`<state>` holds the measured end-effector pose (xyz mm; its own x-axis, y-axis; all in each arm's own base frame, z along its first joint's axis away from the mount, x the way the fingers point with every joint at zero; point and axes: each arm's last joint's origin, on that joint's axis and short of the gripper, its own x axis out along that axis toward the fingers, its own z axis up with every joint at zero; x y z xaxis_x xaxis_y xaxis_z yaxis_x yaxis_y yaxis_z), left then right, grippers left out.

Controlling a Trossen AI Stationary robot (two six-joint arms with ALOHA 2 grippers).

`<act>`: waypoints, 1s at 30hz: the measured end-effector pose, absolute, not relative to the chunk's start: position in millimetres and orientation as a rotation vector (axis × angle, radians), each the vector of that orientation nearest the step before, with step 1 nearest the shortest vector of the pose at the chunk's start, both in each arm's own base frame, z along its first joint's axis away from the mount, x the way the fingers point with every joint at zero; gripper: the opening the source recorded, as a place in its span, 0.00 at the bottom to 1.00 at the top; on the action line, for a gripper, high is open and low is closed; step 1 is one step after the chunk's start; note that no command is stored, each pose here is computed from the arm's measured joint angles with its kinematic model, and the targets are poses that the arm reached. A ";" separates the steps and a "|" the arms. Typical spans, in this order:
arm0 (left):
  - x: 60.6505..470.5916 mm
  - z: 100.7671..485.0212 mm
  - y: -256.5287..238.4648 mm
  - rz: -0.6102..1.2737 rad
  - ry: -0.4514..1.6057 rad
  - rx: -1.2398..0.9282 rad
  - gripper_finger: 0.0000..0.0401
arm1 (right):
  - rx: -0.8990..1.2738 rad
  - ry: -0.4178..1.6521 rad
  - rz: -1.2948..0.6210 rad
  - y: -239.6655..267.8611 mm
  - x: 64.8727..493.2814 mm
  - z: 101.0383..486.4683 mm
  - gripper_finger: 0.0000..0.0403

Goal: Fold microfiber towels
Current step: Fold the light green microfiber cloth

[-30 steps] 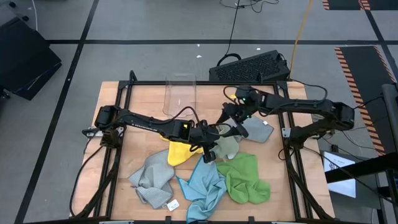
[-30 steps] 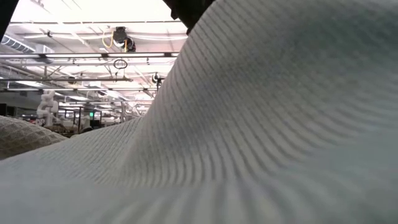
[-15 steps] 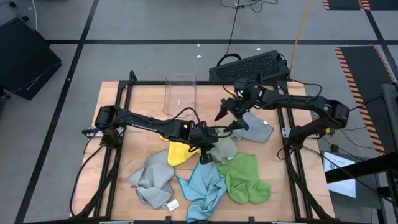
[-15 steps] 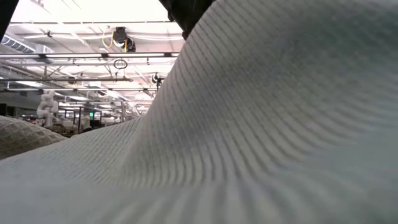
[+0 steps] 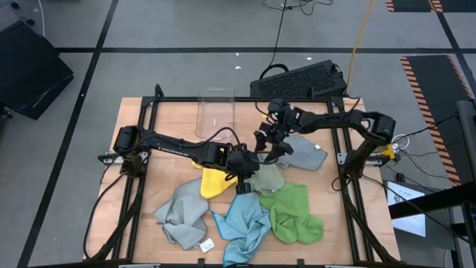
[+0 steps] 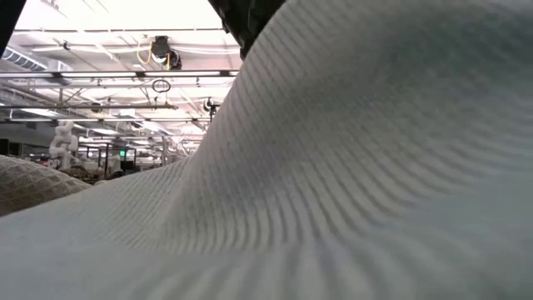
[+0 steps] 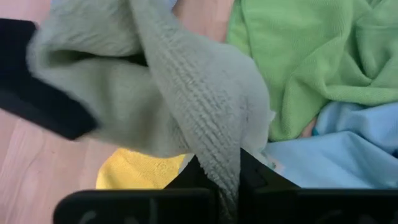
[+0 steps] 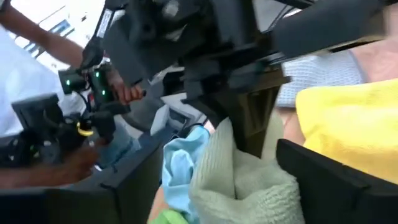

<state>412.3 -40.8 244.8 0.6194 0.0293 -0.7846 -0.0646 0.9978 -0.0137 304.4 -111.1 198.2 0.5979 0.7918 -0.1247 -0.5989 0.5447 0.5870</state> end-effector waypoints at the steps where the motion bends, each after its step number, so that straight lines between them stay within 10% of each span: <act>1: 412.6 245.0 -40.6 0.058 0.898 -0.043 0.03 | 0.508 0.399 0.847 -109.0 305.5 198.0 0.69; 14: 405.9 254.8 -48.1 0.082 0.888 -0.082 0.04 | 0.364 0.390 0.675 -99.8 281.3 238.4 0.25; 30: 402.2 253.0 -58.2 0.050 0.919 -0.044 0.02 | 0.391 0.495 0.539 -102.1 266.4 222.5 0.81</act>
